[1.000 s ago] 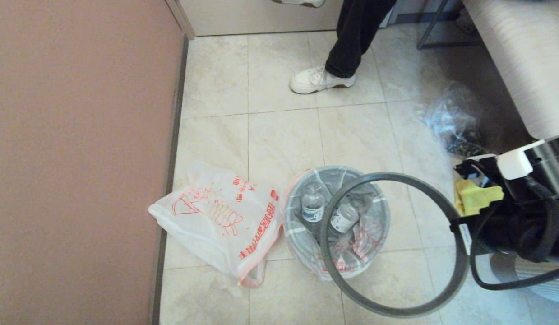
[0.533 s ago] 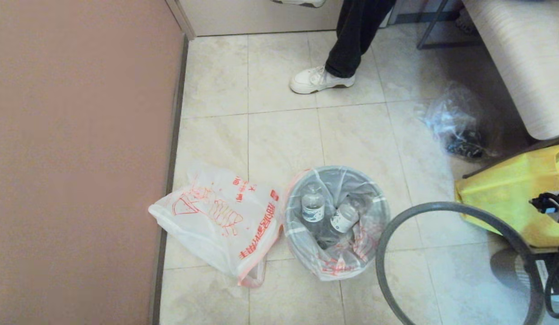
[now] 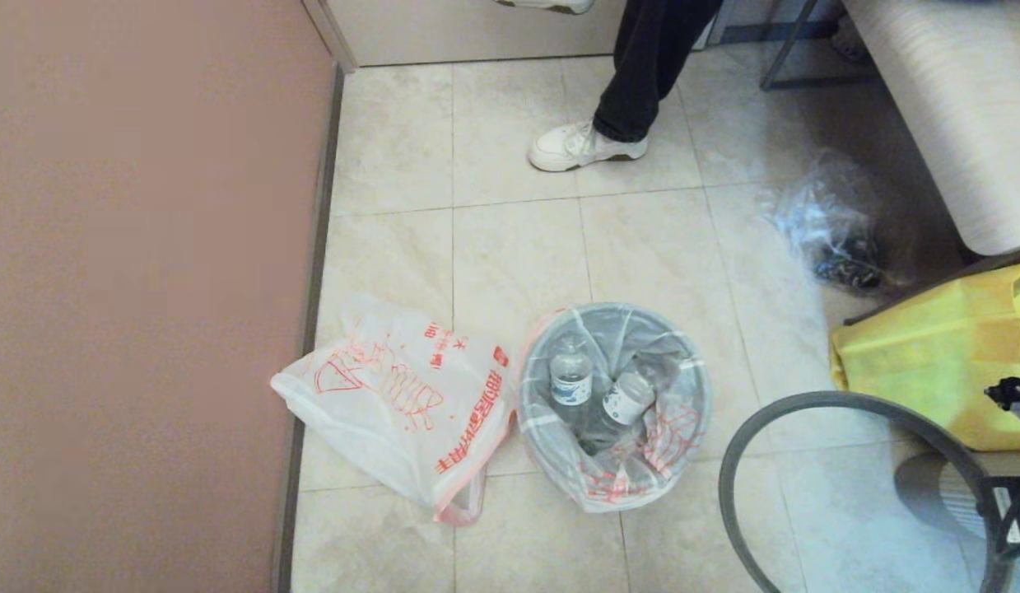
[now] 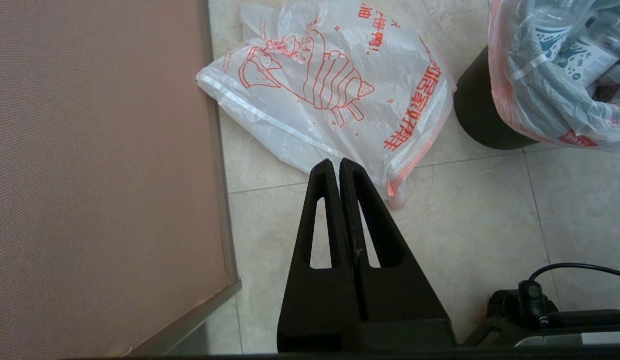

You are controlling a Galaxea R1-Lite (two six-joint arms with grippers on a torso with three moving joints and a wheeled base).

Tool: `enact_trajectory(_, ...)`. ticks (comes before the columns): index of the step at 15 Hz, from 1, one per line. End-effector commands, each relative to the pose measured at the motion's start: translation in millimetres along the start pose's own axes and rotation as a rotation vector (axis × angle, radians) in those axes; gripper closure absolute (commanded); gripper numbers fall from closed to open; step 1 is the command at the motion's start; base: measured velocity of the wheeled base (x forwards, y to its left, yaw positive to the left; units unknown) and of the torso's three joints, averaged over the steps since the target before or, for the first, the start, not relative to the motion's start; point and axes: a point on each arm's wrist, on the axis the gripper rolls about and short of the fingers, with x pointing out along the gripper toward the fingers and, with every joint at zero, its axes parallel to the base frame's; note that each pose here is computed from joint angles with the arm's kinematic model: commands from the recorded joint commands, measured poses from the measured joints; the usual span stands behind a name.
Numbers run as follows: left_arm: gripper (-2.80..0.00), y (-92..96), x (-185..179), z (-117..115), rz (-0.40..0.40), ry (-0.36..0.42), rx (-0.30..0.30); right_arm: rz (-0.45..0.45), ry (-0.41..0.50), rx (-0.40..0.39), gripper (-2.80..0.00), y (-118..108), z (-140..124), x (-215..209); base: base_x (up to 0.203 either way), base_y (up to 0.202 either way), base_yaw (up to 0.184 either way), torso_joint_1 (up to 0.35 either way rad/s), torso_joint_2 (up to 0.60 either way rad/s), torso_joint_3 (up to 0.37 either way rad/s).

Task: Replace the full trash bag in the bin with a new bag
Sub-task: Place the trash can ring on the floor

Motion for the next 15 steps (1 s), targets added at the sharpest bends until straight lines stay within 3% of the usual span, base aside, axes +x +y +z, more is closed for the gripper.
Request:
enact_trajectory(1, 0.0, 0.0, 0, 0, 0.0, 0.001, 0.0, -0.008, 0.098, -0.009, 0.0, 1, -1, 38, 0.0, 0.0, 0.0, 0.0, 0.0, 0.0)
enact_trajectory(3, 0.0, 0.0, 0, 0, 0.0, 0.001, 0.0, -0.009, 0.129, -0.03, 0.0, 3, 1, 74, 0.0, 0.0, 0.0, 0.0, 0.0, 0.0)
enact_trajectory(10, 0.0, 0.0, 0, 0, 0.0, 0.001, 0.0, -0.005, 0.072, -0.123, 0.0, 20, 12, 202, 0.0, 0.0, 0.0, 0.0, 0.0, 0.0)
enact_trajectory(15, 0.0, 0.0, 0, 0, 0.0, 0.001, 0.0, 0.014, -0.015, -0.195, 0.0, 44, 40, 246, 0.0, 0.0, 0.0, 0.0, 0.0, 0.0)
